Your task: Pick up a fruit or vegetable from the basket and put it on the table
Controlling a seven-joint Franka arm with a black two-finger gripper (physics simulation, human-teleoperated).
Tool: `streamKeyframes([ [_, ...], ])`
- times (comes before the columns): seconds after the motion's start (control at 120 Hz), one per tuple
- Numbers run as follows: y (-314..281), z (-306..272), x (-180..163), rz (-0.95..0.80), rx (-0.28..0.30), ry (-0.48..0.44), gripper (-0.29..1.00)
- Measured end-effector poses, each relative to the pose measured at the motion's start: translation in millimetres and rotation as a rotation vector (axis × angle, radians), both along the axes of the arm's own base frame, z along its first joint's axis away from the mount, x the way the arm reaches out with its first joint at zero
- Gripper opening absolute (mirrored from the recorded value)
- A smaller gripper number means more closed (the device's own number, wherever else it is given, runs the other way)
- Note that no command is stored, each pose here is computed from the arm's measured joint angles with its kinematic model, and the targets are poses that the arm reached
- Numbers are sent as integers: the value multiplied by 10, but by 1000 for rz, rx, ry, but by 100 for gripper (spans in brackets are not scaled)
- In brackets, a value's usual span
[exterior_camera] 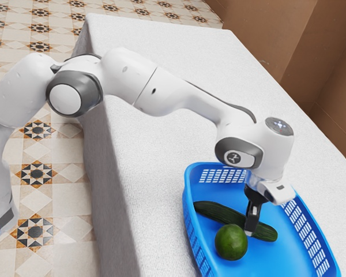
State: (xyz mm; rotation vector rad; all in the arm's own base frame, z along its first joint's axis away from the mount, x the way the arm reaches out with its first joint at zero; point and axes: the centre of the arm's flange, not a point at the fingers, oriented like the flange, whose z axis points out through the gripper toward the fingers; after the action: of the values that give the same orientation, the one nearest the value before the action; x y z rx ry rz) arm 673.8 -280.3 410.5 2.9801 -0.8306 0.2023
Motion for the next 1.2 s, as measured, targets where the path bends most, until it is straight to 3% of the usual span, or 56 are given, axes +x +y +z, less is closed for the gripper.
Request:
streamKeyframes([
  [0.575,83,-82,-64,9,71,64,70],
  [0.725,89,-88,-68,10,83,66,56],
  [1.083,87,-90,-68,22,98,59,52],
  [1.2,79,-60,-70,26,100,54,37],
])
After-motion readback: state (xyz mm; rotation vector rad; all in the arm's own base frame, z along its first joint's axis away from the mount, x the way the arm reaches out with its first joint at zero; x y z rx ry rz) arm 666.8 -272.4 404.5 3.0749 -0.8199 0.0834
